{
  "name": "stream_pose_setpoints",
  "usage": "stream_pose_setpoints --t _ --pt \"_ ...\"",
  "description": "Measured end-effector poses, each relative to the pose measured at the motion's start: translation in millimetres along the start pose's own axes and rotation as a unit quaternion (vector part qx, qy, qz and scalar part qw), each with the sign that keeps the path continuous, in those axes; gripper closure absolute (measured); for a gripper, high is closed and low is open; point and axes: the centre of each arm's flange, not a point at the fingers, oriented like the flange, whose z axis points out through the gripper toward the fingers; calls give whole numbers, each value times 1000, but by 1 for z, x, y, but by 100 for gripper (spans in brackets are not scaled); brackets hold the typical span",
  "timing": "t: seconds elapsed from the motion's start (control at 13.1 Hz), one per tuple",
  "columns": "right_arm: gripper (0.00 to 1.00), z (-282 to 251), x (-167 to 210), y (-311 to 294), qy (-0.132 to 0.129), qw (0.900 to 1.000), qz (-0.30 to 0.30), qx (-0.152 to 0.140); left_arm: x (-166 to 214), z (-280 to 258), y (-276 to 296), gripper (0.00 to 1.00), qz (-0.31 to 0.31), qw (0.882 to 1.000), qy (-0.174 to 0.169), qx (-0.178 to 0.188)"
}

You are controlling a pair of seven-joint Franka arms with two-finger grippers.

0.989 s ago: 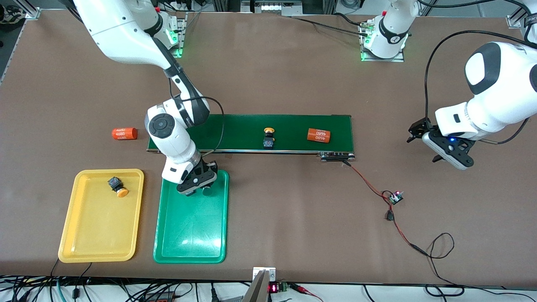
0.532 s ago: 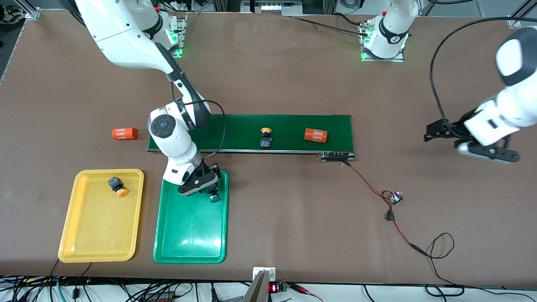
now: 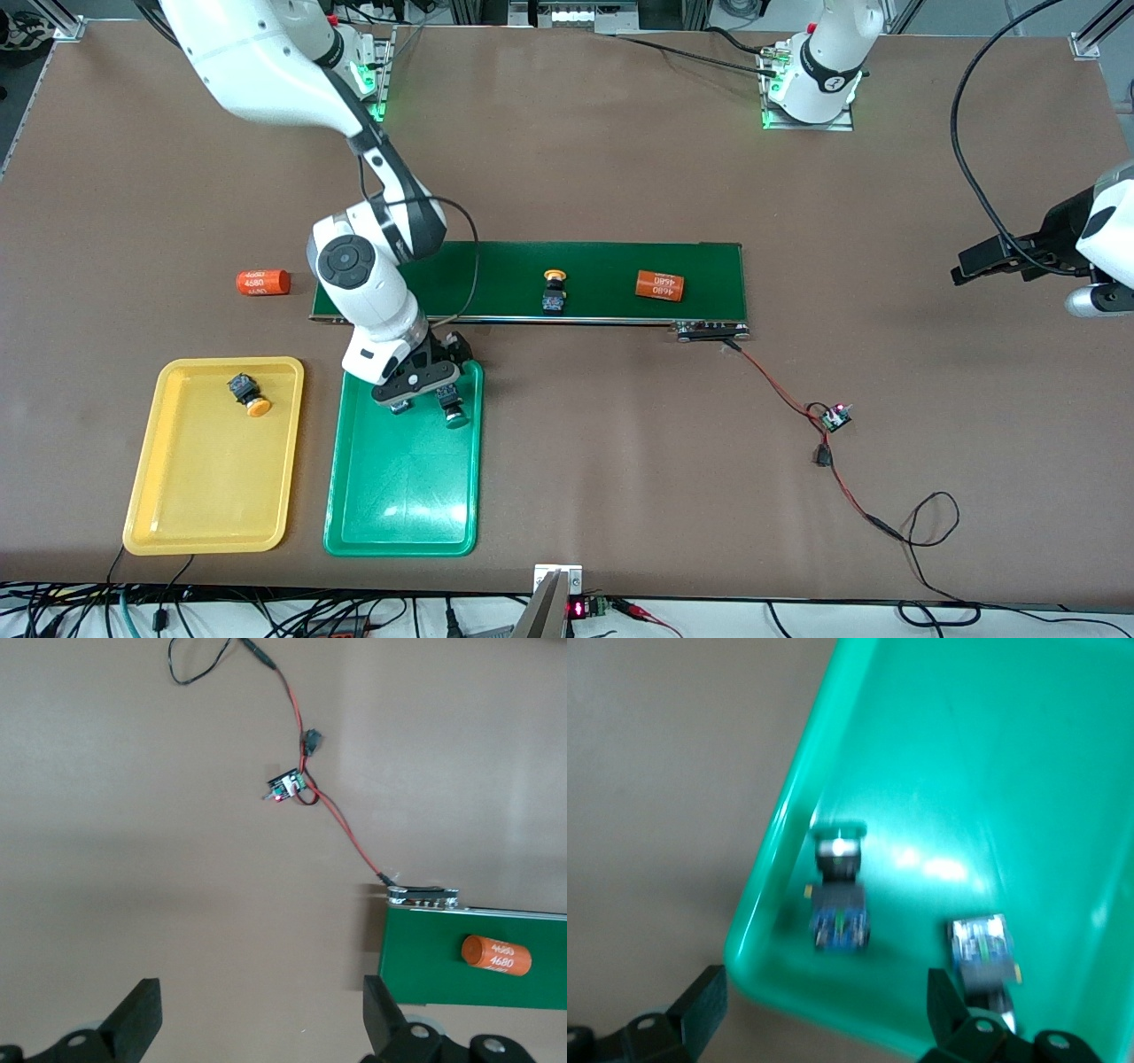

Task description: Sort buttons by color to trays

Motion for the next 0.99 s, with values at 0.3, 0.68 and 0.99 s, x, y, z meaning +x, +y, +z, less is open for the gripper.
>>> stream_pose_setpoints --t 0.3,0.68,0.99 --pt "0 -97 -16 3 -70 997 26 -24 2 -6 -1 0 23 1000 10 2" --pt "0 -165 -40 35 -94 993 60 -27 0 -22 -21 0 17 1000 25 5" --pt "0 -212 -76 79 -95 990 93 -36 2 -26 -21 0 15 999 31 5"
